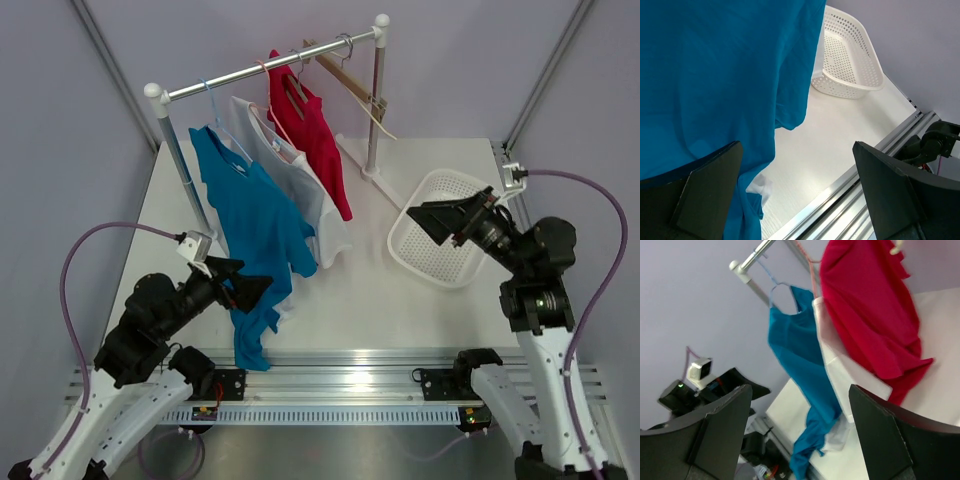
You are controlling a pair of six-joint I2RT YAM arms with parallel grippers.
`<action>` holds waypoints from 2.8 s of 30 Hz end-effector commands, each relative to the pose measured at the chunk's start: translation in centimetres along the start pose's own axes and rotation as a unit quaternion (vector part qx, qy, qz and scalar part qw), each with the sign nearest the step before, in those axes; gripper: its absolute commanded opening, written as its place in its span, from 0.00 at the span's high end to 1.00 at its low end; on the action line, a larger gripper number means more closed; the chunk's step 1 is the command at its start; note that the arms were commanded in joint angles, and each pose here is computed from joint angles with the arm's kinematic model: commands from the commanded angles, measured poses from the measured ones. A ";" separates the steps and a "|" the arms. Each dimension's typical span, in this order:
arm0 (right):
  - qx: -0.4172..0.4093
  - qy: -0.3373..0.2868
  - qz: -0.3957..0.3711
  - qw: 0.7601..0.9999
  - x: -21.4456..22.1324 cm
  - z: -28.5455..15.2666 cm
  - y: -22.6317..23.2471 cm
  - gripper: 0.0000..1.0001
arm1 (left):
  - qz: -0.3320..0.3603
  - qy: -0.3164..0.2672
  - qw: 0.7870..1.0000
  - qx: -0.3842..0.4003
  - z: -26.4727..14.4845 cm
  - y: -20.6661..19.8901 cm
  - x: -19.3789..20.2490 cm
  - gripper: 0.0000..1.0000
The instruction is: Remove the t-shirt from the hanger
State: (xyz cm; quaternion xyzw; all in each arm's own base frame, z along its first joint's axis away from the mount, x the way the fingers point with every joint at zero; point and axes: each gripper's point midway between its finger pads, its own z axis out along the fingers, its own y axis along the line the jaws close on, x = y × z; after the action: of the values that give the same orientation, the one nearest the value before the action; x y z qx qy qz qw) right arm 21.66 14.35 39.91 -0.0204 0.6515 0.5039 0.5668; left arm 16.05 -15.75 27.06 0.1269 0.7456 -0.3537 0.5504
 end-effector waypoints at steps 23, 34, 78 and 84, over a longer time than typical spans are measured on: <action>0.166 0.122 -0.307 0.929 -1.7 23.4 -3.6 0.27 | 0.002 -0.041 0.999 0.010 -1.0 -0.7 -2.4 0.02; 0.203 0.151 -0.359 0.898 -0.3 27.7 -7.1 0.32 | 0.000 -0.032 0.999 0.012 -0.7 -0.6 -2.2 0.01; 0.144 0.006 -0.260 0.955 -0.4 20.2 -2.2 1.00 | -0.126 -0.098 0.975 0.154 2.9 -8.3 -13.2 0.03; 0.161 0.034 -0.255 0.953 1.4 17.9 -3.3 1.00 | -0.152 -0.089 0.974 0.143 7.4 -8.4 -15.3 0.13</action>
State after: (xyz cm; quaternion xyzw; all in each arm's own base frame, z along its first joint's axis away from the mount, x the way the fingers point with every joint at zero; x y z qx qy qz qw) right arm 37.34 26.22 33.49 -0.1447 0.7718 0.1944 0.5879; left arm 21.52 -22.41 39.12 0.0581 0.6861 -0.5092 0.5164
